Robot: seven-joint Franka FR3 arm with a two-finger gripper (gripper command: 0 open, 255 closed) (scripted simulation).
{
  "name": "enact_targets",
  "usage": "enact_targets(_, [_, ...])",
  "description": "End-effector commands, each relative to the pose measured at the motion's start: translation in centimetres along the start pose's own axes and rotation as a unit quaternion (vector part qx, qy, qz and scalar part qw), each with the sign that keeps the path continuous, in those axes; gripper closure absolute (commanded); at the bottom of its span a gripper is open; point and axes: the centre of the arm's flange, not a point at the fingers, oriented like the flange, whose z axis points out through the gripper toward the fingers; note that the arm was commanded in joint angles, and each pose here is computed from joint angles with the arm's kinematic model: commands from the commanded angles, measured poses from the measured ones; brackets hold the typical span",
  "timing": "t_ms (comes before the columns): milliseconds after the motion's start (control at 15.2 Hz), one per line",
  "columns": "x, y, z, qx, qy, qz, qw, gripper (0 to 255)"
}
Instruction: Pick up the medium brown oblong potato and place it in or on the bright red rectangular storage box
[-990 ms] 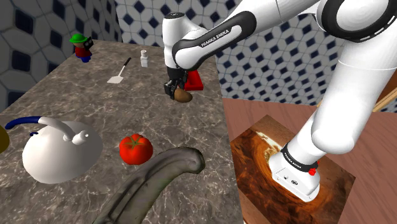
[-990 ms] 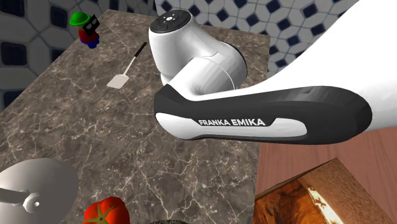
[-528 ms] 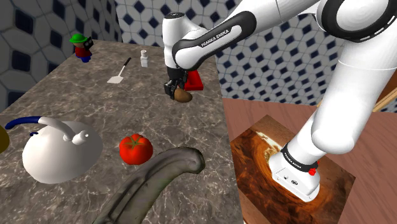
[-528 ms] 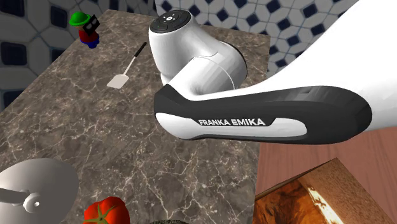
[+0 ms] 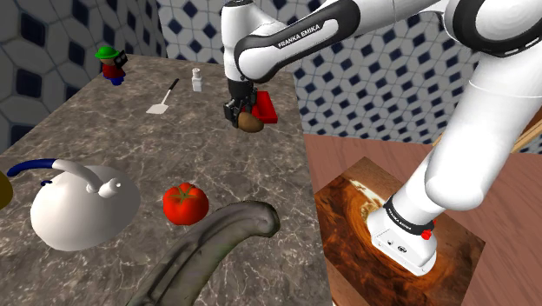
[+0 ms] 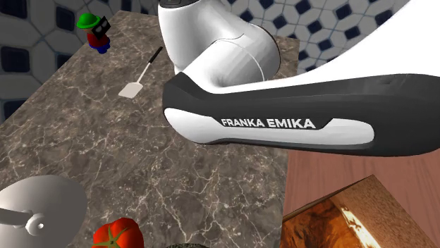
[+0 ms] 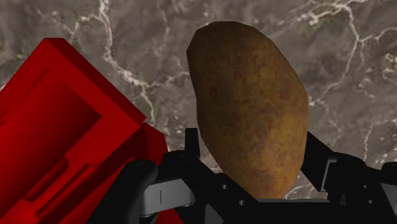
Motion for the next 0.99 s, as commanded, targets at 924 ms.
enact_targets(924, [0.0, 0.5, -8.3, 0.0, 0.0, 0.0, 1.0, 255])
